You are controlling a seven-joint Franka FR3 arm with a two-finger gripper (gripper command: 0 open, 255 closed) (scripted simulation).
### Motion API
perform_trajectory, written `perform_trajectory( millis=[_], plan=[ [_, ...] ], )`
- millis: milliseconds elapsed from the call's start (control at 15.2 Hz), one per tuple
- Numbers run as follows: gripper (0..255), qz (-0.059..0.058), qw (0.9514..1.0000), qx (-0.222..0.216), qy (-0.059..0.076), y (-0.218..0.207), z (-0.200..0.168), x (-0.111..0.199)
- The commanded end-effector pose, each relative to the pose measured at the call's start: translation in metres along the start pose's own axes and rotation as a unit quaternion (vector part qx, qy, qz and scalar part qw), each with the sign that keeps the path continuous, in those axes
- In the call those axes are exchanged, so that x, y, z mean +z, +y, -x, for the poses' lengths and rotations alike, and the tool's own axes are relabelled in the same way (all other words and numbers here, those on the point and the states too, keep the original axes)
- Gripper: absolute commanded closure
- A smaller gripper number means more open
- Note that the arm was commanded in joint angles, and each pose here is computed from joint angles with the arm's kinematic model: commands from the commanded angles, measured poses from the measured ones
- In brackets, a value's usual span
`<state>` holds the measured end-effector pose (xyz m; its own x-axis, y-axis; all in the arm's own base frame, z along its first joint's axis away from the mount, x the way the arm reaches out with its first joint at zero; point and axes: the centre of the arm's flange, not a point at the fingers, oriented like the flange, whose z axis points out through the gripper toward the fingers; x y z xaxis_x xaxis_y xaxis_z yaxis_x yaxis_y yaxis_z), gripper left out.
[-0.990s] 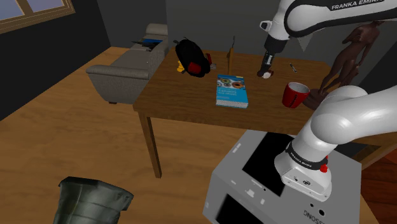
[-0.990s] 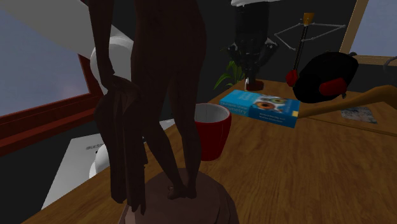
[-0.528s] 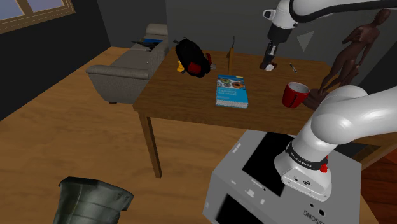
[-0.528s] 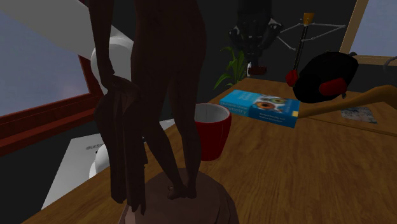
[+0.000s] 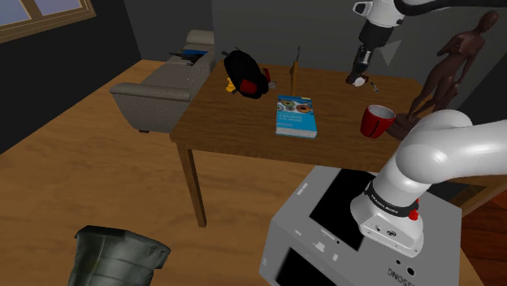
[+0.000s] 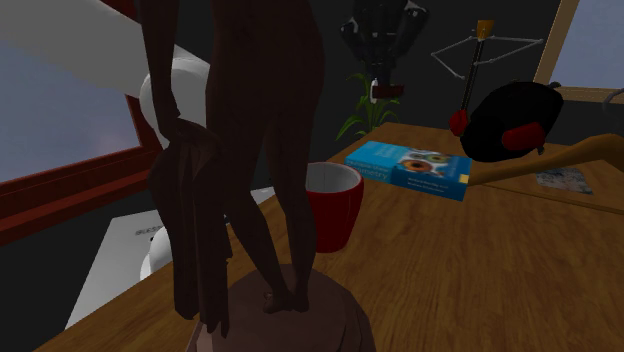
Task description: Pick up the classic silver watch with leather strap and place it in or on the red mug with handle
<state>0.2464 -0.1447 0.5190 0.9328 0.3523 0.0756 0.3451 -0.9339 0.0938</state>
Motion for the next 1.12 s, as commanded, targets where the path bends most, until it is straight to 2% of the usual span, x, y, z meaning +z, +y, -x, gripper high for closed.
perform_trajectory(
  millis=[0,462,1056],
  plan=[
    [255,0.000,1.0000,0.000,0.000,-0.002,0.025,-0.006],
    [255,0.000,1.0000,0.000,0.000,-0.017,0.109,-0.024],
    [255,0.000,1.0000,0.000,0.000,-0.021,0.112,0.023]
  ],
)
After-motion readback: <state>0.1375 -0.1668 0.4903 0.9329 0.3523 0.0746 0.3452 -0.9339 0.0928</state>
